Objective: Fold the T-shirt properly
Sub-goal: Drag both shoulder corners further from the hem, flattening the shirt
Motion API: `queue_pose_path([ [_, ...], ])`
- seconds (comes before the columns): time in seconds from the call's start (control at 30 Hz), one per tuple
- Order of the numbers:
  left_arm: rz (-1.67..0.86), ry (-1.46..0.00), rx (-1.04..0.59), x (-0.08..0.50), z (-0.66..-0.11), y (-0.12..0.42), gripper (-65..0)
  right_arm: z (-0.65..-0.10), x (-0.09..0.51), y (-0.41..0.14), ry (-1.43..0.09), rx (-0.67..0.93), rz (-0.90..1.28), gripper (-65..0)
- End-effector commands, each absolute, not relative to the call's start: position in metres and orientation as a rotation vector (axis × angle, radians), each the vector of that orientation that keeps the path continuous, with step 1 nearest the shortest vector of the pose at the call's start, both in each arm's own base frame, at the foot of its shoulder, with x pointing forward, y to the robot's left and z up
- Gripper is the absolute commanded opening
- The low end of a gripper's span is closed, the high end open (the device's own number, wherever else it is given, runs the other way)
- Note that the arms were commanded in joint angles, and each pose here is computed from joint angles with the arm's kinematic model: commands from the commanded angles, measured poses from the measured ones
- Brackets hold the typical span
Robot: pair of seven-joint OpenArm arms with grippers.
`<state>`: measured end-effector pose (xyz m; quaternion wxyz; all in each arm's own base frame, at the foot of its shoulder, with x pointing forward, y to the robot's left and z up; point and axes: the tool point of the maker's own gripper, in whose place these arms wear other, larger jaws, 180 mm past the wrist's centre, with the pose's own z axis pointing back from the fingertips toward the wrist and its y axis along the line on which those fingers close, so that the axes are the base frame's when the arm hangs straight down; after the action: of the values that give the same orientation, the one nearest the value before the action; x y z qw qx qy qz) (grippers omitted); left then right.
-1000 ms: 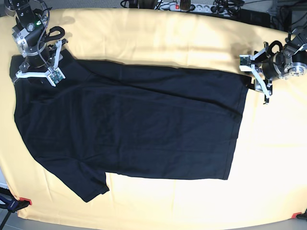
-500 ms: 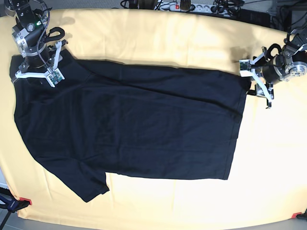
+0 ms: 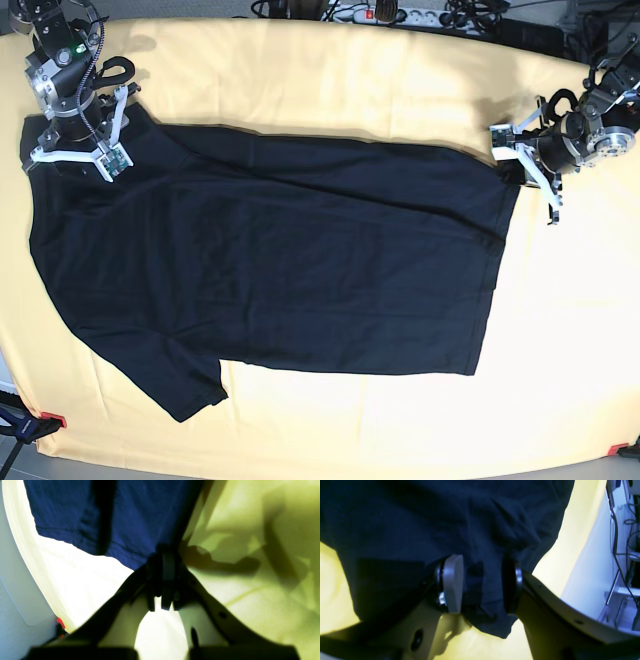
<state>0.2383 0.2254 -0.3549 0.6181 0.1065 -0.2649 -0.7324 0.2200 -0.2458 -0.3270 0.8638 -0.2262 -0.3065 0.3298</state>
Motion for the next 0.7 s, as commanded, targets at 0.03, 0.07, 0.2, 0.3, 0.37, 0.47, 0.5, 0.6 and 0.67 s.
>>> queue_pose_path([
  [0.03,-1.689,-0.619,0.290,0.248,-0.344,0.232,-65.0,-0.314,0.226,-0.256,-0.653,-0.554,0.707,-37.6],
  [0.07,-1.689,-0.618,0.292,0.248,-0.344,0.233,-65.0,-0.314,0.225,-0.260,-0.640,-0.575,0.709,-37.6],
  [0.2,-1.687,-0.608,0.303,0.248,-0.344,0.235,-65.0,-0.331,0.203,-0.256,-0.554,-0.529,0.772,-37.6],
  [0.3,-1.686,-0.604,0.307,0.248,-0.344,0.236,-65.0,-0.341,0.184,-0.260,-0.475,-0.522,0.785,-37.6],
  [0.37,-1.686,-0.605,0.306,0.248,-0.344,0.236,-65.0,-0.341,0.179,-0.268,-0.450,-0.553,0.788,-37.6],
  [0.47,-1.686,-0.604,0.306,0.248,-0.345,0.236,-65.0,-0.338,0.175,-0.279,-0.441,-0.581,0.776,-37.6],
  [0.5,-1.686,-0.604,0.306,0.248,-0.345,0.236,-65.0,-0.337,0.175,-0.282,-0.447,-0.584,0.773,-37.6],
  [0.6,-1.686,-0.605,0.306,0.248,-0.344,0.236,-65.0,-0.341,0.175,-0.290,-0.459,-0.558,0.768,-37.6],
  [0.67,-1.686,-0.605,0.306,0.248,-0.344,0.236,-65.0,-0.352,0.169,-0.291,-0.426,-0.490,0.757,-37.6],
])
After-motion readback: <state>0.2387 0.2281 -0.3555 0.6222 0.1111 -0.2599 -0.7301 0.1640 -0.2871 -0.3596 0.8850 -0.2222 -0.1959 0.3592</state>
